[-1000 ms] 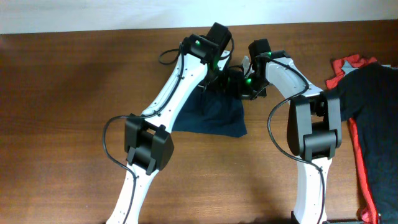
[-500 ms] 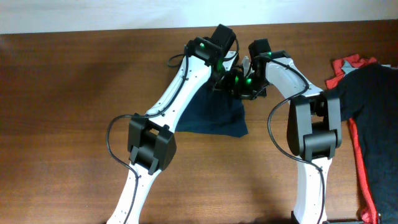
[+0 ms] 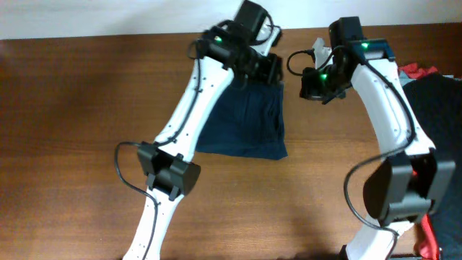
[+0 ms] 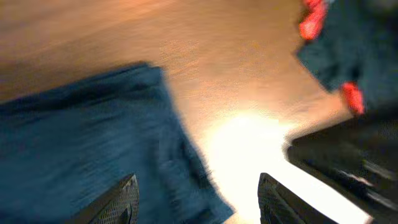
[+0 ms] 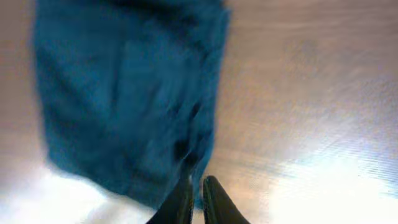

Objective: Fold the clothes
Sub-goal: 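Smooth the top of the folded shorts with the right gripper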

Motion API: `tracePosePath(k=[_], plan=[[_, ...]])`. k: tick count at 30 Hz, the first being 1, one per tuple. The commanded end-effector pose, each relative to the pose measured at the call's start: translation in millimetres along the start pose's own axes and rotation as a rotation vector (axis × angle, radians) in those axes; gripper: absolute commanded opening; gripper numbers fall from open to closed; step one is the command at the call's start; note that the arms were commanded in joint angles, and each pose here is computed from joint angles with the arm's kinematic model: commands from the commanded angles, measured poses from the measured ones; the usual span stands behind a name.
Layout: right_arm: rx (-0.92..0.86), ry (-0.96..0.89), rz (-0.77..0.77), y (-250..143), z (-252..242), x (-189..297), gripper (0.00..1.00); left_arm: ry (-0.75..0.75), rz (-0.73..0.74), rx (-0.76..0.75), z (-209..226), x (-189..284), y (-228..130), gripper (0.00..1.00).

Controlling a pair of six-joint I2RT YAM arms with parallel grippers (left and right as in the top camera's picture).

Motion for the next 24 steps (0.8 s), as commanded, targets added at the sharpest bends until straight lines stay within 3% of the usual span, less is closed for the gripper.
tracePosePath(k=[1, 2, 3, 5, 13, 17, 24], plan=[[0.128, 0.232, 0.106, -22, 35, 5, 0.09, 0.219, 0.074, 0.053, 54, 12, -17, 0.61], [0.161, 0.301, 0.145, -30, 44, 7, 0.08, 0.274, 0.121, 0.075, 69, 16, -28, 0.58], [0.176, 0.33, 0.166, -35, 48, 6, 0.06, 0.288, 0.15, 0.084, 79, 17, -34, 0.45], [0.205, 0.349, 0.196, -43, 53, 5, 0.04, 0.293, 0.177, 0.1, 91, 17, -41, 0.36], [0.311, 0.361, 0.268, -75, 69, -43, 0.05, 0.207, 0.259, 0.046, 111, -18, -61, 0.35], [0.359, 0.355, 0.303, -101, 69, -84, 0.14, 0.189, 0.327, 0.049, 120, -45, -77, 0.35], [0.203, 0.185, 0.297, -115, 15, -127, 0.15, 0.179, 0.368, 0.058, 126, -66, -89, 0.35]])
Point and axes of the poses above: each gripper's point midway between its finger pads, its own x axis back along the fingers, its own z axis along the line the jaws close on, y = z × x, the point moved 5 cm from there along x, back along the fingers, and after that the axes turned 14 degrees about -x, right-handed, at the moved point
